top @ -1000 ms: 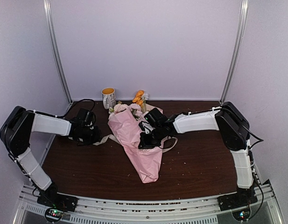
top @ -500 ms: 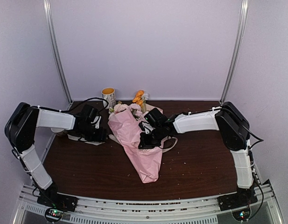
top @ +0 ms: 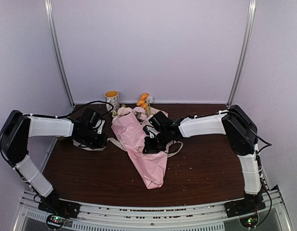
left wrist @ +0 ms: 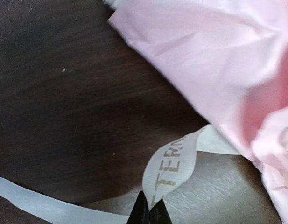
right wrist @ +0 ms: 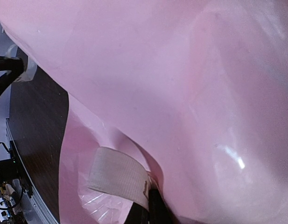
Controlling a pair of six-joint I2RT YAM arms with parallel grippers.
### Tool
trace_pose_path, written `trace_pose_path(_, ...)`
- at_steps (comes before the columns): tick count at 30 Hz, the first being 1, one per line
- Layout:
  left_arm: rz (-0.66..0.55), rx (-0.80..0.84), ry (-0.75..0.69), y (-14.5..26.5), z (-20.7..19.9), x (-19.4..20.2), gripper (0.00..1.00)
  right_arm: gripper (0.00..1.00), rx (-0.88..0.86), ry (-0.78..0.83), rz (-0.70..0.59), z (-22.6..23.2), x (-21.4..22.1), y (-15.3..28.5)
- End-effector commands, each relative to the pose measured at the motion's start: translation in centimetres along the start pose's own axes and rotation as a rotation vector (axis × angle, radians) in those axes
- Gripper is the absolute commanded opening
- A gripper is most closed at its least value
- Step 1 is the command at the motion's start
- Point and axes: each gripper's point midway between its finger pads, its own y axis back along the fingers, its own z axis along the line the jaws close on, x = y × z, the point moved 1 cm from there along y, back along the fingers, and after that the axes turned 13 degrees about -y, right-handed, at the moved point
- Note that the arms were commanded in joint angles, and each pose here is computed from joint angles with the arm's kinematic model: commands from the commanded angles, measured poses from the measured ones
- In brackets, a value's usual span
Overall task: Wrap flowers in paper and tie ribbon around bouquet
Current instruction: Pick up the left side of the ribbon, then cross the ribbon over the folded bouquet.
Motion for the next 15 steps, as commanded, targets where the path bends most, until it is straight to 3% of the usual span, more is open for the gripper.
trace_pose_path(1, -0.226, -0.024, -0.226, 6.0, -3.7, -4.8, 0.0, 0.0, 0.05, -0.028, 0.031, -1.3, 0.6, 0.0)
trace_pose_path(6, -0.447, 0.106, -0.413, 11.8, -9.8, -9.2, 0.0, 0.0, 0.04, -0.043, 0.038, -1.4, 0.7, -0.2)
trace_pose_path(9, -0.519, 0.185, -0.423, 12.2, -11.7, -11.1, 0.0, 0.0, 0.023, -0.055, 0.035, -1.2, 0.6, -0.2)
trace_pose_path(12, -0.484, 0.231, -0.406, 9.6, -12.8, -12.1, 0.0, 0.0, -0.006, -0.067, 0.019, -0.4, 0.3, 0.2)
trace_pose_path(15, -0.323, 0.204, -0.336, 4.4, -12.4, -12.0, 0.0, 0.0, -0.027, -0.066, -0.005, 0.4, -0.1, 1.1)
